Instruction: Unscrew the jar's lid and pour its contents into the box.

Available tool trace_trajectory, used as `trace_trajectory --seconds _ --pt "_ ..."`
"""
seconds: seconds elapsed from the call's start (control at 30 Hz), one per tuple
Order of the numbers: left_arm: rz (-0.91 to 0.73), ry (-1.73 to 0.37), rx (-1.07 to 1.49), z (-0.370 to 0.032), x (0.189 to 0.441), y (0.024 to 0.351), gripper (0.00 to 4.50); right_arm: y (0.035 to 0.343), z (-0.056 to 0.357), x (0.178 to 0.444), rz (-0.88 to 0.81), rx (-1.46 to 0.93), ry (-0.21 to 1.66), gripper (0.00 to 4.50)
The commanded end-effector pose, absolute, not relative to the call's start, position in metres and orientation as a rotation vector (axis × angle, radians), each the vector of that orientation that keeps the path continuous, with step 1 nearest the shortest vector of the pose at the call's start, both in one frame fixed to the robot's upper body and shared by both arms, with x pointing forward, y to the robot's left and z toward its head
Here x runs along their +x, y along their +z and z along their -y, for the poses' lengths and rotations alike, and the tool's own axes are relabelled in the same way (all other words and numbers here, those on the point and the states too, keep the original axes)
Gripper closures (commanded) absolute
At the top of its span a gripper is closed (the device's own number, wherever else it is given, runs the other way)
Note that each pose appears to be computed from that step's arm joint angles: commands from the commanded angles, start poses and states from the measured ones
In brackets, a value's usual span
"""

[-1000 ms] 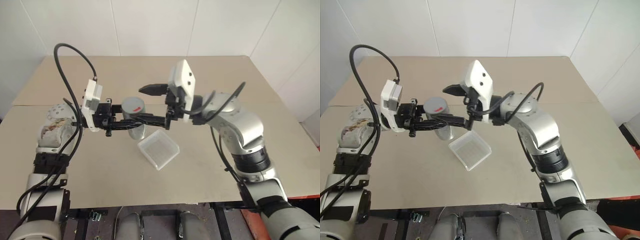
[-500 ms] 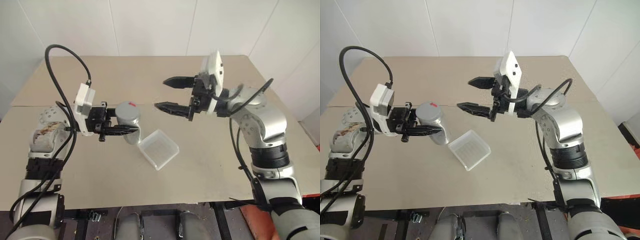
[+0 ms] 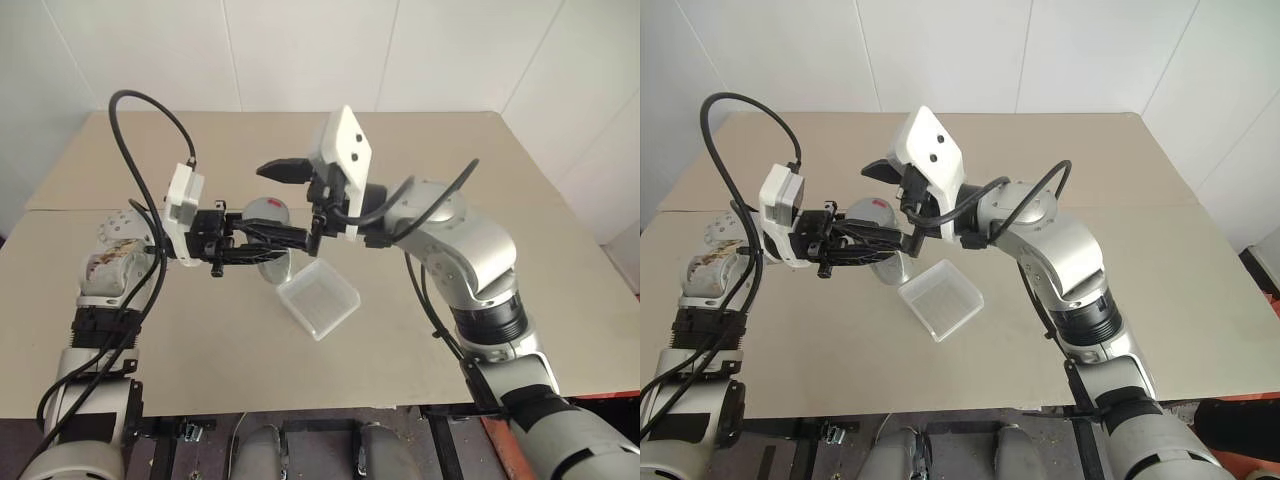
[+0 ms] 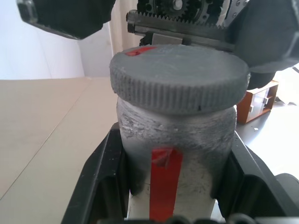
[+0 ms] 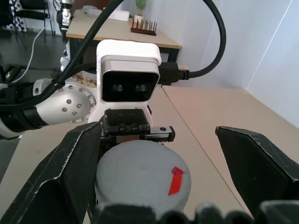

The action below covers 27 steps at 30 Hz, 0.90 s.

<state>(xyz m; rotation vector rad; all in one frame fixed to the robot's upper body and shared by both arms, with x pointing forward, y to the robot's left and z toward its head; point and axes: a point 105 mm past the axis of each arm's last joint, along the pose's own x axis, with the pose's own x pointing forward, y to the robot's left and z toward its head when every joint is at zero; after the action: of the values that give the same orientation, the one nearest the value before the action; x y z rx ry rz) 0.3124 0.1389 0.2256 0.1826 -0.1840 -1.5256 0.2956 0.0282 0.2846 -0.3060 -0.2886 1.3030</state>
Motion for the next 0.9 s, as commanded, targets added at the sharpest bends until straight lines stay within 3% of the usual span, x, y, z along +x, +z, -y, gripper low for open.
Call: trace_trajectory --seconds 0.03,0.9 --pt "0.237 -1.542 0.232 -0.138 0.31 0.239 2.55 0.293 -0.029 0.292 0.339 -0.315 1.287 0.06" --pt "0.223 -1.533 0.266 -0.146 0.308 0.243 2.55 0.286 0.019 0.316 0.28 -0.354 1.156 0.06"
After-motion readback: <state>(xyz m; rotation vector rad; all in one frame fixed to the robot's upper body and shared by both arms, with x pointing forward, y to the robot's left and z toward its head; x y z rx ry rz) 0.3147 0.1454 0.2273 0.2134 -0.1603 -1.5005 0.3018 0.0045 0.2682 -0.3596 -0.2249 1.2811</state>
